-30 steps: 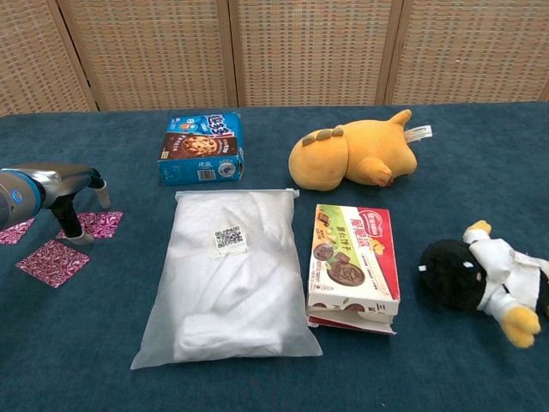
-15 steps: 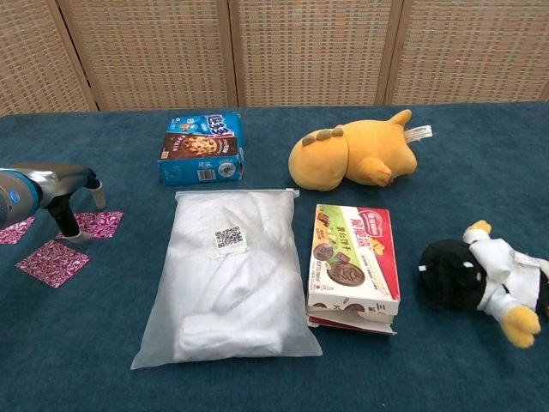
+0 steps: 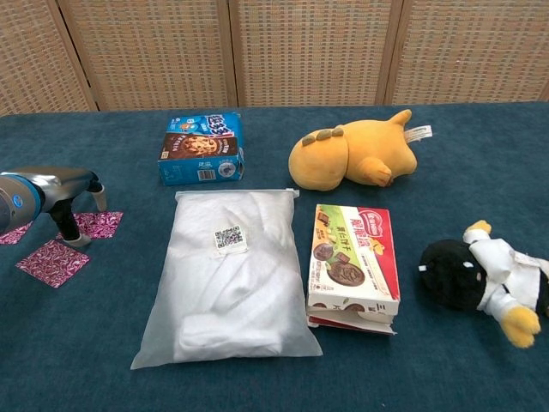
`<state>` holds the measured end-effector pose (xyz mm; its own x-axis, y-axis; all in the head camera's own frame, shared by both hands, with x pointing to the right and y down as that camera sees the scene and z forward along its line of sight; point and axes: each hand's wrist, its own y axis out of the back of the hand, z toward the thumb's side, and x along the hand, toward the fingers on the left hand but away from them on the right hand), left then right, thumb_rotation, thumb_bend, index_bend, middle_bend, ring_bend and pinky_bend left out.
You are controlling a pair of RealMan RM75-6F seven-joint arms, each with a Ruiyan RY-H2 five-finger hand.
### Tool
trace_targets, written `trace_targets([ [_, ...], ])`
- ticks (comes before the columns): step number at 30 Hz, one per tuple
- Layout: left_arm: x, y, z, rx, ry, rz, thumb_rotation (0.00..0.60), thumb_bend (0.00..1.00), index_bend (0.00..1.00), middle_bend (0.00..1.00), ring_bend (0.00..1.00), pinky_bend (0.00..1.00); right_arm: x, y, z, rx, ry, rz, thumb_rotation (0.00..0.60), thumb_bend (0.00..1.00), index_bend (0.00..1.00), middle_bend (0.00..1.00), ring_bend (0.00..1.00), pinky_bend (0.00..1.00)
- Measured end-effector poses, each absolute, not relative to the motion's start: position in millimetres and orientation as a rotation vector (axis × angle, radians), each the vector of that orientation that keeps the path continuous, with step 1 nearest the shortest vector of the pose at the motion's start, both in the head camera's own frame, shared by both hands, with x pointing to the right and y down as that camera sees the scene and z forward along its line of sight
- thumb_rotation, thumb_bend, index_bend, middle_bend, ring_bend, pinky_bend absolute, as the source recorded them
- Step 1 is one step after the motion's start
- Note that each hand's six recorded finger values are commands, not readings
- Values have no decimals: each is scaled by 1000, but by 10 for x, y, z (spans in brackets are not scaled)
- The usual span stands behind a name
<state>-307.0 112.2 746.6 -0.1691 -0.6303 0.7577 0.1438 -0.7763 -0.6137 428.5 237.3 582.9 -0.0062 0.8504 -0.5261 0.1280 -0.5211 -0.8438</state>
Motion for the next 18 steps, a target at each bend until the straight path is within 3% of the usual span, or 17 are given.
trace_targets([
  [18, -3141, 1147, 7494, -1590, 559, -2014, 600, 361, 335, 0, 0, 0, 4280, 2379, 5830, -1687, -1017, 1580, 600, 0, 0, 0, 0, 0],
])
